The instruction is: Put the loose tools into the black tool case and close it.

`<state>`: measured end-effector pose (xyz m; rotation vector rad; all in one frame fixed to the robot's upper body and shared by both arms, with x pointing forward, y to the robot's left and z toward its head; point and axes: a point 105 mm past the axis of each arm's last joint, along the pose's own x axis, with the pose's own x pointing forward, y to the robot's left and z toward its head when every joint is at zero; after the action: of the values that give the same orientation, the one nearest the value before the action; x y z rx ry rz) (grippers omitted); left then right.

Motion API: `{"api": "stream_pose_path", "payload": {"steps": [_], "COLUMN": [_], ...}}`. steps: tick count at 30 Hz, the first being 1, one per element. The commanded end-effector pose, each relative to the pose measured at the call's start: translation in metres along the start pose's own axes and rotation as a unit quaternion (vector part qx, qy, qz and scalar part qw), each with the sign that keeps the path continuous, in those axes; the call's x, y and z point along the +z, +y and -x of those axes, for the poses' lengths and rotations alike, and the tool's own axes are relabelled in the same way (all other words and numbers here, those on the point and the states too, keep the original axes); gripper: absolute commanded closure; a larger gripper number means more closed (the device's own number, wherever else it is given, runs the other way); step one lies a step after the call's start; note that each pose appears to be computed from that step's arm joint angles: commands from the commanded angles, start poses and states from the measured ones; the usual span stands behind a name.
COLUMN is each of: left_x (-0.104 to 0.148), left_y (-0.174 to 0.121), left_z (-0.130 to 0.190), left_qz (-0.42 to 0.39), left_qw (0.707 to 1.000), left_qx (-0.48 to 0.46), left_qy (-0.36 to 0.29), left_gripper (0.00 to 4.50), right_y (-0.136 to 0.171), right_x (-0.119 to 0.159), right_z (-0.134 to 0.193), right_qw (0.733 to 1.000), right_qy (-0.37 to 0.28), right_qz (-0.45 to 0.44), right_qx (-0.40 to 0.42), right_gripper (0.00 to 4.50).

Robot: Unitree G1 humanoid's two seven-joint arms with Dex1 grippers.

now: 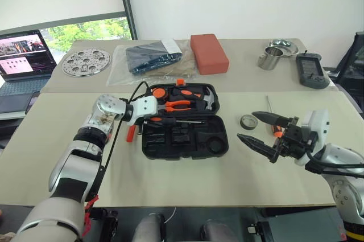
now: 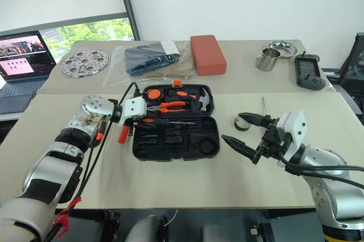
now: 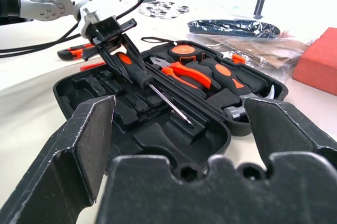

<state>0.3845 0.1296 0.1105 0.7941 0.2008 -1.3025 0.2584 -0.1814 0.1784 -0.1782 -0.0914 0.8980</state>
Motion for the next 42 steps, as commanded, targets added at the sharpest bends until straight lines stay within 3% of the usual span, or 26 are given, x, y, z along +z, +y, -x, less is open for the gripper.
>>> {"api": "stream_pose_path", "payload": {"steps": [1, 8, 10, 14, 19, 29, 30, 32, 42], "left_x": [-0.008, -0.007, -0.006, -0.001, 0.021, 0.063, 0.063, 0.059, 0.046], "left_y": [0.003, 0.002, 0.003, 0.006, 0.018, 0.039, 0.040, 0.037, 0.022], "left_z": [0.006, 0.002, 0.001, 0.001, 0.005, 0.022, 0.021, 0.015, -0.018], "left_qz": [0.008, 0.017, 0.020, 0.011, -0.026, -0.017, -0.013, -0.008, 0.060], "left_qw": [1.000, 1.000, 1.000, 1.000, 0.999, 0.992, 0.991, 0.992, 0.990], "left_qx": [0.015, 0.009, 0.006, 0.013, 0.033, 0.063, 0.067, 0.066, 0.038], "left_qy": [0.024, 0.023, 0.020, 0.016, -0.021, -0.108, -0.113, -0.106, -0.121], "left_gripper": [3.52, 3.52, 2.49, 1.53, 0.01, 0.01, 0.42, 0.72, 4.47], "right_y": [0.001, 0.002, 0.003, 0.003, 0.003, 0.001, 0.001, 0.001, 0.003], "right_x": [0.007, 0.007, 0.007, 0.006, 0.004, 0.003, 0.003, 0.002, 0.001], "right_z": [-0.001, 0.001, 0.001, 0.003, 0.005, 0.002, 0.002, 0.001, 0.001], "right_qw": [1.000, 1.000, 1.000, 1.000, 1.000, 1.000, 1.000, 1.000, 1.000], "right_qy": [0.001, 0.001, 0.001, 0.002, 0.003, 0.001, 0.000, 0.000, -0.002], "right_qz": [0.014, 0.016, 0.016, 0.014, 0.013, 0.014, 0.015, 0.014, 0.015], "right_qx": [0.006, 0.005, 0.004, 0.001, -0.002, 0.002, 0.003, 0.004, 0.004], "right_gripper": [0.00, 0.00, 0.00, 0.00, 0.00, 0.00, 0.00, 0.00, 0.00]}}
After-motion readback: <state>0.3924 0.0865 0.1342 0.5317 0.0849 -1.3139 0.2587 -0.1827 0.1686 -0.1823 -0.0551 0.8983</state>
